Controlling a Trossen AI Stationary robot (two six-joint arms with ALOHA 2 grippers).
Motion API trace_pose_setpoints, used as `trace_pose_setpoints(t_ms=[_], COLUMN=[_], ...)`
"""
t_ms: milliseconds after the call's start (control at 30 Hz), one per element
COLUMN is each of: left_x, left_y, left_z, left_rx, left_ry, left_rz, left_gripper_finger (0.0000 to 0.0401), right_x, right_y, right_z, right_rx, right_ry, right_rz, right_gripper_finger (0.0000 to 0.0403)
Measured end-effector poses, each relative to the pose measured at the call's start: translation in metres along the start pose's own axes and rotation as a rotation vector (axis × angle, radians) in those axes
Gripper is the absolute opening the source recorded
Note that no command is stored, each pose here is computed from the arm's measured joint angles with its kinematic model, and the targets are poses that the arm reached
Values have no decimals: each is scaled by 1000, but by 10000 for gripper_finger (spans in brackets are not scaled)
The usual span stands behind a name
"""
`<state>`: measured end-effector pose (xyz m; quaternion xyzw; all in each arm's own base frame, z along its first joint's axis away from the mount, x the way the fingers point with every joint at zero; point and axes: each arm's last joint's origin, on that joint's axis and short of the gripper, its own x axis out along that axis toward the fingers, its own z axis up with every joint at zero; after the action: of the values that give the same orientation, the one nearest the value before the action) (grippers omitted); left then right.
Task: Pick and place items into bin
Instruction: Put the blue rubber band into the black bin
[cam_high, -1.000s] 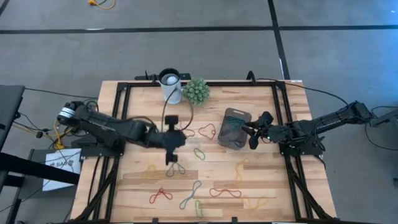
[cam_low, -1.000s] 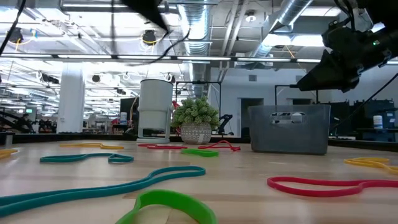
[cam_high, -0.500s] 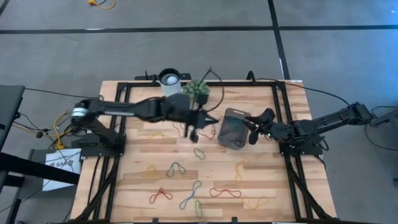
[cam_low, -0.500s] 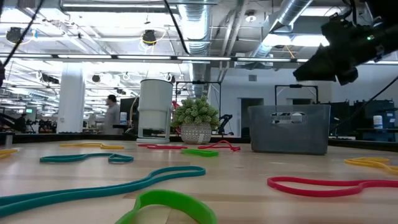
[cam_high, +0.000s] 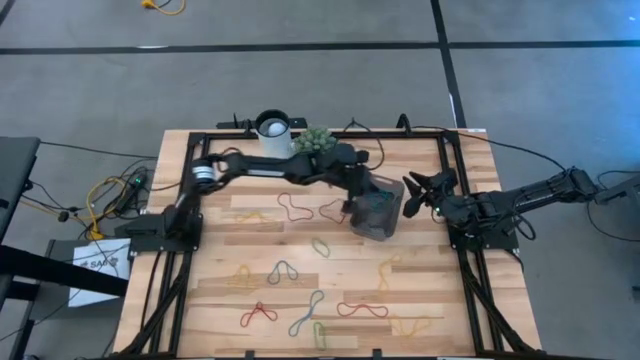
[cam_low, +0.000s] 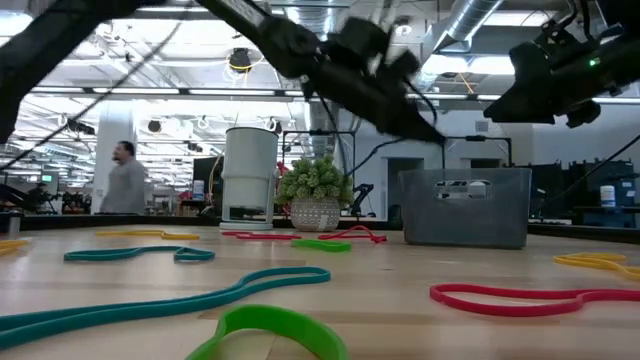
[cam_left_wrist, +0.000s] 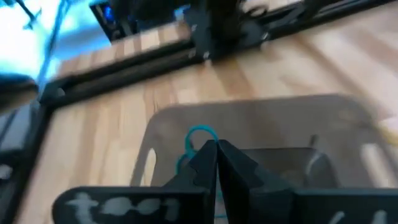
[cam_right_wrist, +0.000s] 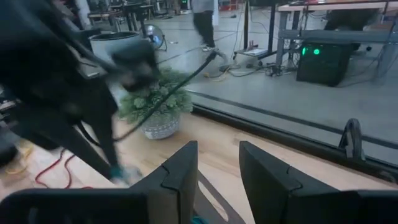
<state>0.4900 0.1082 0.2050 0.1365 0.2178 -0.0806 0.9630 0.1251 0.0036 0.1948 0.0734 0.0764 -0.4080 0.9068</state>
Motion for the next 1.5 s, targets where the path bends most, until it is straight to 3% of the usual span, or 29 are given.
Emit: trace_pose_setpoints(t_ms=[300, 433, 600, 767, 867, 1233, 1500], left_x=[42, 41, 28, 16, 16, 30, 30], left_y=[2, -1, 4, -1, -4, -13, -11], left_z=[-16, 5, 48, 70, 65, 8, 7], left_rx=[-80, -15, 29, 103, 87, -2, 8], left_ry=[78, 45, 8, 106, 178, 351, 370], left_rz=[-43, -38, -39, -28, -6, -15, 37], left_gripper_finger=[0, 0, 0, 0, 0, 1, 39], right_x=[0, 0, 0, 0, 0, 0, 0], right_y=[-1, -1, -1, -3, -3, -2, -2], right_z=[-2, -3, -4, -6, -6, -6, -6], right_rx=[-31, -38, -45, -76, -76, -76, -76], right_ry=[15, 19, 24, 42, 42, 43, 43], right_rz=[-2, -3, -1, -8, -8, -5, -5], right_gripper_finger=[111, 111, 111, 111, 111, 111, 111])
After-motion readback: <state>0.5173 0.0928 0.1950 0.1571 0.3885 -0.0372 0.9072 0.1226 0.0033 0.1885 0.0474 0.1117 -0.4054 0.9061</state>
